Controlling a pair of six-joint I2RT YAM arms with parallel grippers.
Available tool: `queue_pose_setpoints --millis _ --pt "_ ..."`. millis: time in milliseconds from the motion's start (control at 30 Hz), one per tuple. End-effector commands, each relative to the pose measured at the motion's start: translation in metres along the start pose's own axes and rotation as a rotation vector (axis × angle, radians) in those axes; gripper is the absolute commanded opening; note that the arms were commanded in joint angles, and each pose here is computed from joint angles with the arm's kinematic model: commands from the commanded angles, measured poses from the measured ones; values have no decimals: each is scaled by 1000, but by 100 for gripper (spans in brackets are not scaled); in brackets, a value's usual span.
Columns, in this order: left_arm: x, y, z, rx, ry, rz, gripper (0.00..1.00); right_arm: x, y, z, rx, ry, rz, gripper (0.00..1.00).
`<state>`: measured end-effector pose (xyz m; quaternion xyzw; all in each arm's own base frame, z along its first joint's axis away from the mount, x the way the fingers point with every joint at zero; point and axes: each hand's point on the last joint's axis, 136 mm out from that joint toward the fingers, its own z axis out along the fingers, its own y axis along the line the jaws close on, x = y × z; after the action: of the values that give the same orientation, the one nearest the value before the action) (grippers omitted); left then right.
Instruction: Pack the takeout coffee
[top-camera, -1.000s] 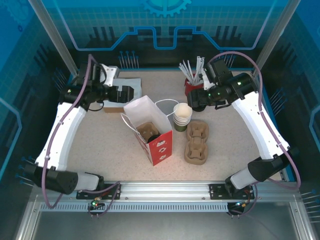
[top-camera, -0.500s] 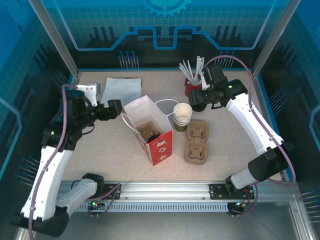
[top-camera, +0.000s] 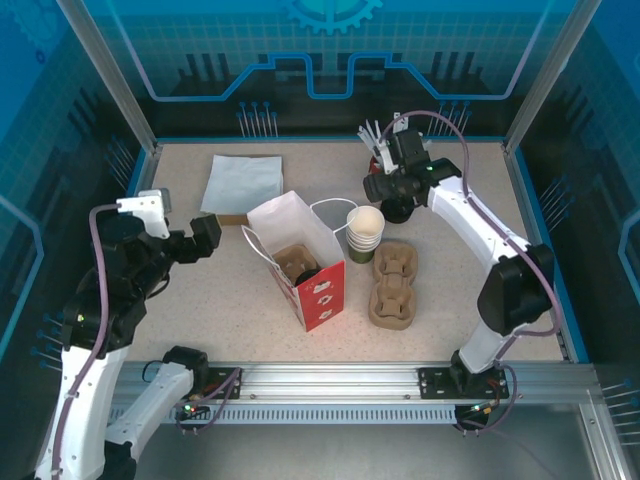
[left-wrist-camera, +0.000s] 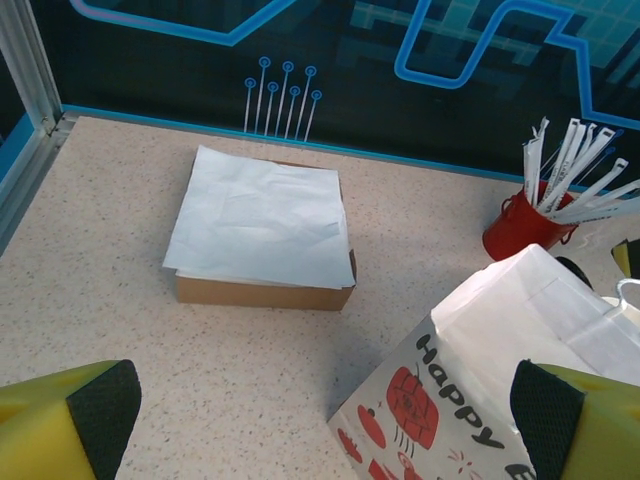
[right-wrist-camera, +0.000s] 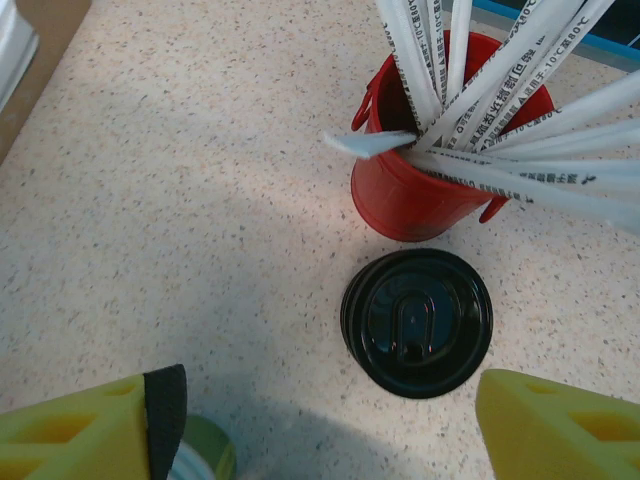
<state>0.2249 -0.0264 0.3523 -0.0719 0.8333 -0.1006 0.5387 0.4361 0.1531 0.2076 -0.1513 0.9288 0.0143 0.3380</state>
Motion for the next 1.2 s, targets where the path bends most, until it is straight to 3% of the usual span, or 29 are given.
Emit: queue_pose_setpoints --millis 0,600,1167 --pt "11 13 -6 -61 21 36 99 -26 -13 9 36 -53 0 76" --pt "5 19 -20 -93 -8 72 99 -57 -26 66 49 -21 -20 60" --pt "1 21 -17 -106 -13 87 99 -64 -31 62 64 -20 10 20"
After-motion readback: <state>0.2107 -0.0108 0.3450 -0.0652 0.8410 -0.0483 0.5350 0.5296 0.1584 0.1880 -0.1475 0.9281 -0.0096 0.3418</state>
